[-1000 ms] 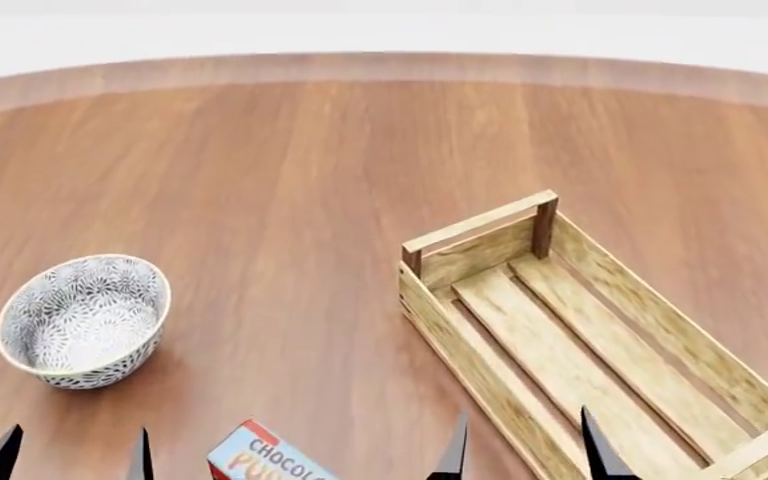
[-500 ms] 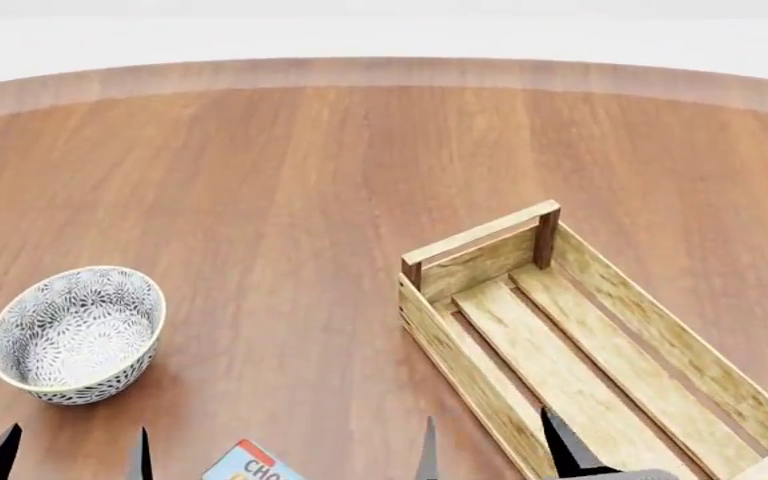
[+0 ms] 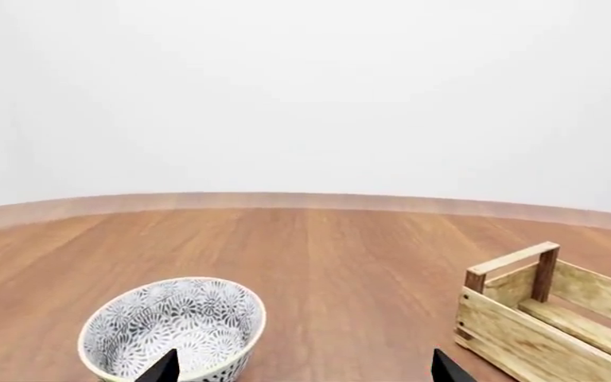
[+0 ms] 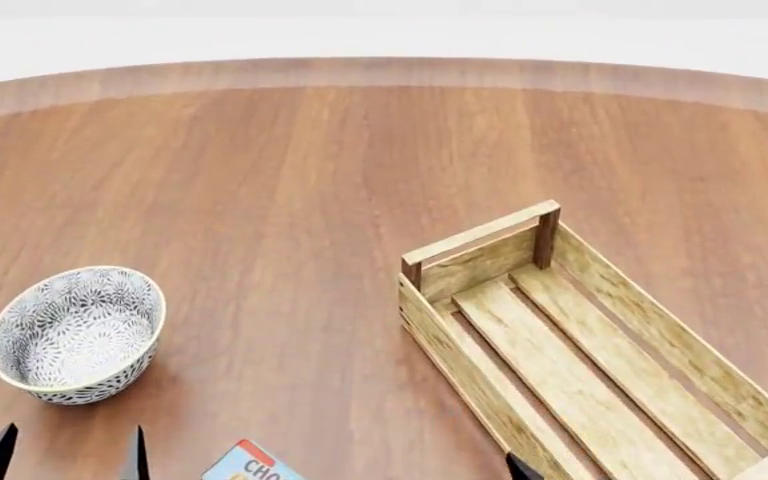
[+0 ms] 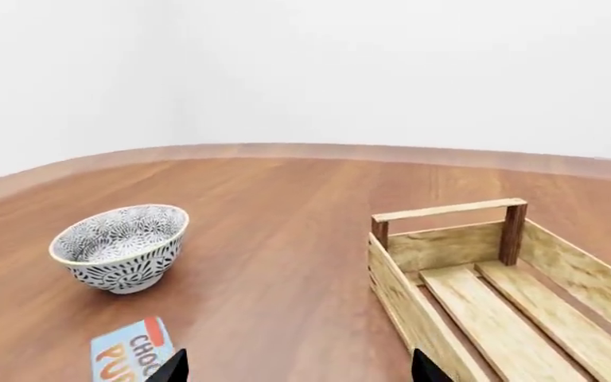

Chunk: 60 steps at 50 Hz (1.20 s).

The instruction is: Pick up the chocolate pudding and put it in the tray.

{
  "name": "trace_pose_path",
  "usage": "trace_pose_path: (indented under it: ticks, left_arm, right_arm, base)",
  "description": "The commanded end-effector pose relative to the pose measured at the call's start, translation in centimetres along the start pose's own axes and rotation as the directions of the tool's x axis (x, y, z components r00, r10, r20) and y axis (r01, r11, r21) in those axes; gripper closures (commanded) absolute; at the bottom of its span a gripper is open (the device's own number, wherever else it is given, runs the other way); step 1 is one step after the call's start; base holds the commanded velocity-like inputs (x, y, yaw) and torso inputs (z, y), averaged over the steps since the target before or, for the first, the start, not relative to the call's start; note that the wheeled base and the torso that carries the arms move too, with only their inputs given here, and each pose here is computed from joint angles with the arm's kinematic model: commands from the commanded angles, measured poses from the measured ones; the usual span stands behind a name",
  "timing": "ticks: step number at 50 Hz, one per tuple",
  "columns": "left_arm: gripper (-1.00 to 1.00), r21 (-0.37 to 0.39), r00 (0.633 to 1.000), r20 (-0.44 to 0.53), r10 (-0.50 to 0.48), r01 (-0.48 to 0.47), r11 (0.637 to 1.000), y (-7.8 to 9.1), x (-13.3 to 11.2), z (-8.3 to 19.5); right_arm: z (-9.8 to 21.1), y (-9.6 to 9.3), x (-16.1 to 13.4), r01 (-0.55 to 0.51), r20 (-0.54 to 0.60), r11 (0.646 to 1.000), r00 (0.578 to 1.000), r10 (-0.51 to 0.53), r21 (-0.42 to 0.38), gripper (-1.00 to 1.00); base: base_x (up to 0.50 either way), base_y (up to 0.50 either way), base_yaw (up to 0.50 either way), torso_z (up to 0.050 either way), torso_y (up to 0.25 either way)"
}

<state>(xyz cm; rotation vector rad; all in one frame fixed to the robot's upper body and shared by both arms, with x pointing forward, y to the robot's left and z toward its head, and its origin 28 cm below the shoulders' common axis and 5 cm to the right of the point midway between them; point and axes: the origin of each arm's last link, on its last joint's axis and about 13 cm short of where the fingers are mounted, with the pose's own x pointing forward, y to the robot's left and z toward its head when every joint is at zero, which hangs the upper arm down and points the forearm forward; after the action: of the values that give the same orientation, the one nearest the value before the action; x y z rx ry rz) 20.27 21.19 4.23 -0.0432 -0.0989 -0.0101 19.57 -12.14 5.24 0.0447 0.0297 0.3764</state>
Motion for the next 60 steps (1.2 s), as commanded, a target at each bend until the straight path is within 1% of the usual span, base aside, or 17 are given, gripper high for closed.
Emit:
trace_pose_path:
  ticks: [1,10,14,22,30,39,46,52,60]
  left_arm:
    - [-1.0,-0.001,1.0,-0.001,0.002,-0.002,1.0,0.0,0.0,0.0]
    - [-1.0,-0.004,1.0,0.0,-0.001,0.001,1.0,0.0,0.0,0.2]
    - [-1.0,-0.004,1.0,0.0,0.0,0.0,1.0,0.0,0.0,0.1]
    - [-1.0,-0.004,1.0,-0.001,0.002,-0.002,1.0,0.0,0.1,0.0]
    - [-1.0,-0.002,1.0,-0.002,0.0,0.0,1.0,0.0,0.0,0.0]
    - [-1.0,-0.002,1.0,-0.003,-0.001,0.001,1.0,0.0,0.1,0.0]
    - [-1.0,-0.001,1.0,-0.004,-0.004,0.004,1.0,-0.1,0.0,0.0]
    - [-1.0,-0.004,1.0,-0.006,-0.009,0.009,1.0,-0.2,0.0,0.0]
    - [-1.0,-0.007,1.0,-0.008,-0.014,0.013,1.0,-0.2,0.0,0.0]
  right_arm:
    - [-0.8,-0.2,-1.1,-0.059,-0.051,0.998,0.997,0.058,-0.027,-1.0]
    - [-1.0,-0.3,-1.8,-0.073,-0.072,0.996,0.995,0.068,-0.06,-1.0]
    - [-1.1,-0.1,-2.4,-0.114,-0.102,0.991,0.989,0.107,-0.064,-1.0]
    - [-1.5,0.6,-3.1,-0.165,-0.146,0.983,0.978,0.151,-0.084,-1.0]
    - [-2.1,1.0,-3.4,-0.196,-0.187,0.976,0.967,0.175,-0.099,-1.0]
    - [-2.8,0.9,-2.8,-0.201,-0.216,0.974,0.961,0.174,-0.108,-1.0]
    - [-3.5,1.1,-2.2,-0.206,-0.246,0.967,0.955,0.165,-0.149,-1.0]
    - [-3.7,1.0,-1.6,-0.206,-0.264,0.965,0.951,0.16,-0.159,-1.0]
    - [-3.9,1.2,-1.0,-0.214,-0.272,0.965,0.948,0.168,-0.15,-1.0]
  base:
    - [0.0,0.0,0.0,0.0,0.0]
    - [0.0,0.0,0.0,0.0,0.0]
    - [0.0,0.0,0.0,0.0,0.0]
    - [0.0,0.0,0.0,0.0,0.0]
    - [0.0,0.0,0.0,0.0,0.0]
    - [0.0,0.0,0.0,0.0,0.0]
    - [0.0,0.0,0.0,0.0,0.0]
    - [0.0,0.0,0.0,0.0,0.0]
    - [0.0,0.0,0.0,0.0,0.0]
